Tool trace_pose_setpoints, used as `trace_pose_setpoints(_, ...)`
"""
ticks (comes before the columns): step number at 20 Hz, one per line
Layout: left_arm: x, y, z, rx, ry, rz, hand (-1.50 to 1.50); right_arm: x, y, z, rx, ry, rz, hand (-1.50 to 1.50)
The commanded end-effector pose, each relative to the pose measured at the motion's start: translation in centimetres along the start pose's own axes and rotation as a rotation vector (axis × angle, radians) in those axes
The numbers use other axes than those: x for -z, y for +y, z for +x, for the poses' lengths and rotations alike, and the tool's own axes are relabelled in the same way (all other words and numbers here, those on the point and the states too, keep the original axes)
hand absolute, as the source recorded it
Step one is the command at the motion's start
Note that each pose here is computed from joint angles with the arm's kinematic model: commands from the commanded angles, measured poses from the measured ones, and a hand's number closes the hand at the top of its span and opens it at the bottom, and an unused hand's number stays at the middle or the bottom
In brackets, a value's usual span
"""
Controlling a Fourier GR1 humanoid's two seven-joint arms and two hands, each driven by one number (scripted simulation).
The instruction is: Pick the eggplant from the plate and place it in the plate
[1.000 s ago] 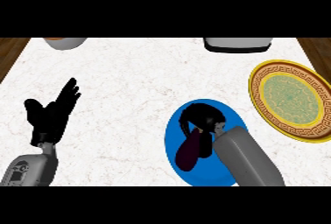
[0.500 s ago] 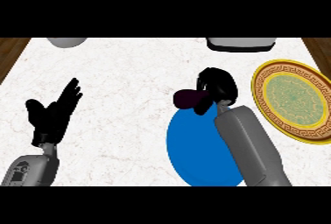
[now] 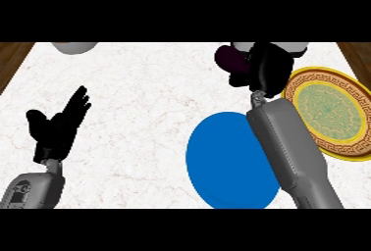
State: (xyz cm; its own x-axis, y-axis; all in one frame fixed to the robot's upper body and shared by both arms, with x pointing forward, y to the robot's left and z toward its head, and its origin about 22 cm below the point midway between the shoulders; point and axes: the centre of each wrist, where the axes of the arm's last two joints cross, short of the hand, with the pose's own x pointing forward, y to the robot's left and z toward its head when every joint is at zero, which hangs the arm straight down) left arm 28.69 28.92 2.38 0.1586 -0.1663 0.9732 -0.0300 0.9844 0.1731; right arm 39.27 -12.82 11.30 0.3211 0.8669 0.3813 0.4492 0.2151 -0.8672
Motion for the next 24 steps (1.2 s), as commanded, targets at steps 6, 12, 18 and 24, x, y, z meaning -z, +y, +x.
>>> trace_pose_setpoints(6, -0.8, 0.5, 1.7, 0.01, 0.008, 0.029, 0.0, 1.7, -1.8, -6.3, 0.091, 0.218, -0.169, 1.5)
trace_pose_setpoints(12, -0.7, -1.3, -1.4, -0.008, -0.013, 0.016, 0.0, 5.2, -2.7, -11.5, 0.069, 0.308, -0.186, 1.5)
trace_pose_setpoints(18, -1.0, -0.6, 0.4, -0.013, -0.01, 0.018, 0.0, 6.2, -3.4, -18.4, 0.067, 0.354, -0.17, 1.5)
trace_pose_setpoints(24, -0.5, -1.0, 0.7, -0.008, -0.005, 0.026, 0.0, 5.9, -1.6, -23.3, 0.029, 0.391, 0.049, 1.5)
